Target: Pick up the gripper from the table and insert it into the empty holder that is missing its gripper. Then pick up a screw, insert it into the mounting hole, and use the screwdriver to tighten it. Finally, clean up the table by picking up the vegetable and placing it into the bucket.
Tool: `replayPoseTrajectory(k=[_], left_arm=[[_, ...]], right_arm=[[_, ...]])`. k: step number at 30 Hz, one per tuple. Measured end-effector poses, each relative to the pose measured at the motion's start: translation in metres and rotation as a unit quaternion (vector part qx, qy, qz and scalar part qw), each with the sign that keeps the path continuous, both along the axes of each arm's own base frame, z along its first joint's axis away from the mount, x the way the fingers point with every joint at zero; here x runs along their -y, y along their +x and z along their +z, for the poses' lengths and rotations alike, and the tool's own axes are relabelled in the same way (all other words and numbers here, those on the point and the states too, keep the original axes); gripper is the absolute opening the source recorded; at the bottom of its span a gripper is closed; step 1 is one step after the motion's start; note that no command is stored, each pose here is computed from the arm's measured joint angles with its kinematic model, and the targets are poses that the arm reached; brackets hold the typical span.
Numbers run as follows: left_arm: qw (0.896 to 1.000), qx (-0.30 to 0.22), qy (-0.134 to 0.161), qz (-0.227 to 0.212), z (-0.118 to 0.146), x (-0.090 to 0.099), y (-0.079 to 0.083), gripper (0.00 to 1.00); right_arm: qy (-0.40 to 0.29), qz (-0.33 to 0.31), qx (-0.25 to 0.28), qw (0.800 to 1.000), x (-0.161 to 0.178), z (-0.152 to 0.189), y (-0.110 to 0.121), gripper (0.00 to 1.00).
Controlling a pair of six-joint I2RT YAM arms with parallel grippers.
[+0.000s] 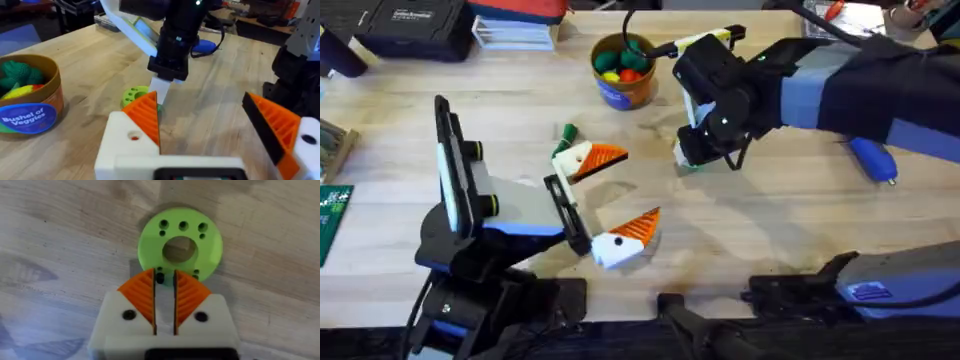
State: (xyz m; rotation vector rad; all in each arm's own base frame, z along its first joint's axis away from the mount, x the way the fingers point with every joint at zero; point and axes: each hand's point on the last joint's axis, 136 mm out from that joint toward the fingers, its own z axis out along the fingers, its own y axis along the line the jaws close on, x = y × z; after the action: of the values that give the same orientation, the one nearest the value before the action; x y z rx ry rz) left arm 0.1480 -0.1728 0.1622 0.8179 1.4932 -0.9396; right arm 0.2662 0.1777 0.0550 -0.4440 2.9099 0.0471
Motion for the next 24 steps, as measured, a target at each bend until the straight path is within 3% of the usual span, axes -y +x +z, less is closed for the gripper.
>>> replayPoseTrajectory(k=[2, 4, 5, 16, 24], left_arm=[[1.0, 0.0, 0.0, 0.0, 0.0, 0.0, 0.0, 0.985], [1.0, 0.0, 0.0, 0.0, 0.0, 0.0, 0.0, 0.985], [1.0, 0.0, 0.0, 0.0, 0.0, 0.0, 0.0, 0.985], [1.0, 0.0, 0.0, 0.0, 0.0, 0.0, 0.0, 0.986], [1.0, 0.0, 0.0, 0.0, 0.0, 0.0, 0.0, 0.986]], right_arm=[[-0.002, 0.001, 0.001, 1.0, 0.0, 0.0, 0.0, 0.147], [0.0, 0.001, 0.002, 1.0, 0.0, 0.0, 0.001, 0.028], [0.0, 0.002, 0.003, 1.0, 0.0, 0.0, 0.001, 0.013], [-0.007, 0.006, -0.012, 1.0, 0.002, 0.005, -0.004, 0.008], [0.001, 0.019, 0.001, 1.0, -0.009, 0.063, 0.009, 0.008]])
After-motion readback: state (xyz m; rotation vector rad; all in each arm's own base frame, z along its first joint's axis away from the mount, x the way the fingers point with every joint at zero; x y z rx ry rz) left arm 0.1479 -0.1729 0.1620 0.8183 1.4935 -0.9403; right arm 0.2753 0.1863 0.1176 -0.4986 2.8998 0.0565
